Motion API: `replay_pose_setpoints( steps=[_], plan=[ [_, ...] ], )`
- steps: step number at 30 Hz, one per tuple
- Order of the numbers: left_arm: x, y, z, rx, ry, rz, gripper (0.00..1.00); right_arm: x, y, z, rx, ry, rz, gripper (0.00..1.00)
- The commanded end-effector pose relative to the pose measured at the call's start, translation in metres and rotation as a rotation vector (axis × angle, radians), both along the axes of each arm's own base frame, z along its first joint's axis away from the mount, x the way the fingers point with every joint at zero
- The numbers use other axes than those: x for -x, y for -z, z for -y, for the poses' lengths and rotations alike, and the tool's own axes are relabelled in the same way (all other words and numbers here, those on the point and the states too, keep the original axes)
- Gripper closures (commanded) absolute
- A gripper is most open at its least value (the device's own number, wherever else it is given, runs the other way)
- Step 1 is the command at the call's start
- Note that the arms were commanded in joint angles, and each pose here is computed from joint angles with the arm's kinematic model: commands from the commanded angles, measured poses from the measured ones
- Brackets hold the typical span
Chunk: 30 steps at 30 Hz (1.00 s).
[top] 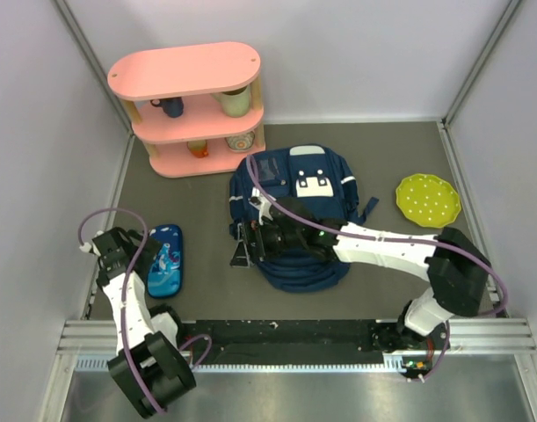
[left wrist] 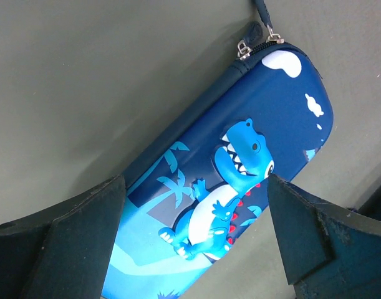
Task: Pack the student bag
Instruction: Pick up the stationery from the center of the board.
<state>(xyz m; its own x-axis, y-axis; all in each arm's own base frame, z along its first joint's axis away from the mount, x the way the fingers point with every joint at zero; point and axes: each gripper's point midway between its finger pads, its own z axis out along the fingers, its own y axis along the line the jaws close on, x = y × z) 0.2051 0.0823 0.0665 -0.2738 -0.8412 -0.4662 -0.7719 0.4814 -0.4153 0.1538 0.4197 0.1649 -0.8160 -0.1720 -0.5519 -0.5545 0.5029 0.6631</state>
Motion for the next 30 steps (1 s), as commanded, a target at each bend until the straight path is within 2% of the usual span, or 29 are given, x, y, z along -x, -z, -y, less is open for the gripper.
replay_pose_setpoints(
  steps=[1, 2, 6, 9, 23, 26, 30],
  plan=[
    [-0.014, 0.000, 0.002, 0.009, 0.023, 0.089, 0.01, 0.003, -0.018, -0.028, -0.079, -0.048, -0.024, 0.11],
    [-0.016, 0.004, 0.004, 0.008, 0.048, 0.098, 0.01, 0.003, -0.020, -0.033, -0.101, -0.054, -0.037, 0.11],
    [-0.020, 0.018, 0.036, 0.168, 0.166, 0.095, 0.02, 0.005, -0.003, -0.039, -0.082, -0.068, -0.082, 0.12],
    [-0.020, 0.022, 0.052, 0.236, 0.212, 0.119, 0.04, 0.005, 0.002, -0.040, -0.070, -0.066, -0.090, 0.12],
    [-0.016, -0.003, 0.092, 0.291, 0.323, 0.256, 0.07, 0.000, 0.015, -0.039, -0.032, -0.036, -0.098, 0.12],
    [-0.015, 0.000, 0.092, 0.288, 0.319, 0.242, 0.08, -0.003, 0.011, -0.043, -0.035, -0.035, -0.088, 0.13],
    [-0.015, 0.005, 0.089, 0.275, 0.306, 0.218, 0.10, -0.013, 0.013, -0.052, -0.019, -0.018, -0.082, 0.18]
  ],
)
